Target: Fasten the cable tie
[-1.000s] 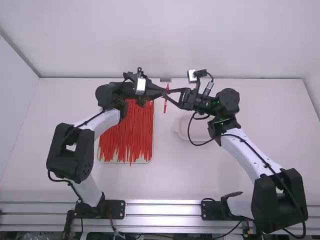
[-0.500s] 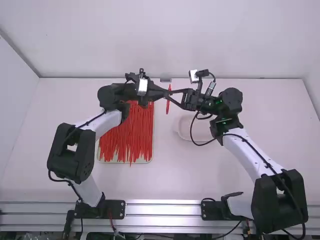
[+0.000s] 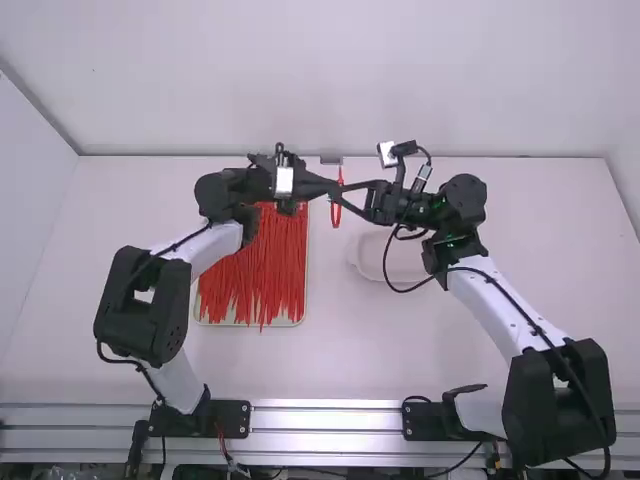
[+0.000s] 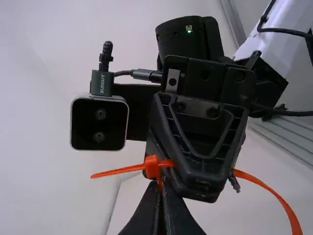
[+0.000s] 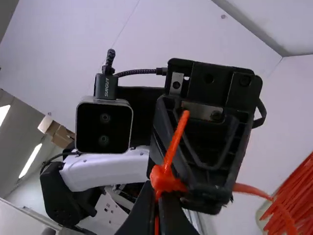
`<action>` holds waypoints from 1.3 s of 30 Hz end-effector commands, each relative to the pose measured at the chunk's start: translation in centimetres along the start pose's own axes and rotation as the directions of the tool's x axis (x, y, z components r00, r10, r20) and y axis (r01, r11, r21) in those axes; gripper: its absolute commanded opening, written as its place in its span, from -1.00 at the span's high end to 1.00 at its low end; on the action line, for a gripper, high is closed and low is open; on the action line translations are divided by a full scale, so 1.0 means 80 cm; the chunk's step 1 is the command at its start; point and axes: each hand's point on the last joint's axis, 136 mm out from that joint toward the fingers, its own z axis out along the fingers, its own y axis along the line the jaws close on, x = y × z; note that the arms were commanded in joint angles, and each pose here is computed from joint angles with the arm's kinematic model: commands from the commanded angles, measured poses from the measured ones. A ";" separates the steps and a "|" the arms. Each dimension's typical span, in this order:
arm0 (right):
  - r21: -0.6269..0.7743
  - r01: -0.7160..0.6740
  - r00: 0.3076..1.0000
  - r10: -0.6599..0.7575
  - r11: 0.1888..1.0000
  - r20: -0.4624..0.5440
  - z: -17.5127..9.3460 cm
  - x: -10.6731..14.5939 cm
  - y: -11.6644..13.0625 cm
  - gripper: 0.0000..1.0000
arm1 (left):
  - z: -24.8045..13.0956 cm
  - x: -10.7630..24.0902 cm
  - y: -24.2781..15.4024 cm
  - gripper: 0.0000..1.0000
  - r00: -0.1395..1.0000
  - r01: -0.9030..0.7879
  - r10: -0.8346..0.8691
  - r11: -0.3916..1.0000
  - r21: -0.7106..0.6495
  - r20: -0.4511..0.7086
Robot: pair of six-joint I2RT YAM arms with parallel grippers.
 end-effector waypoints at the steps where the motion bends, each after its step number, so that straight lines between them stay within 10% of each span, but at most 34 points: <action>1: 0.014 0.049 0.998 -0.050 0.999 0.043 0.001 -0.012 0.000 1.00 | -0.017 -0.019 0.013 0.97 0.997 -0.079 0.079 0.995 -0.054 -0.007; 39: 0.041 0.095 0.992 -0.098 0.995 0.078 0.008 -0.042 -0.006 1.00 | 0.020 -0.021 -0.068 0.98 0.978 -0.208 0.208 0.941 0.269 0.027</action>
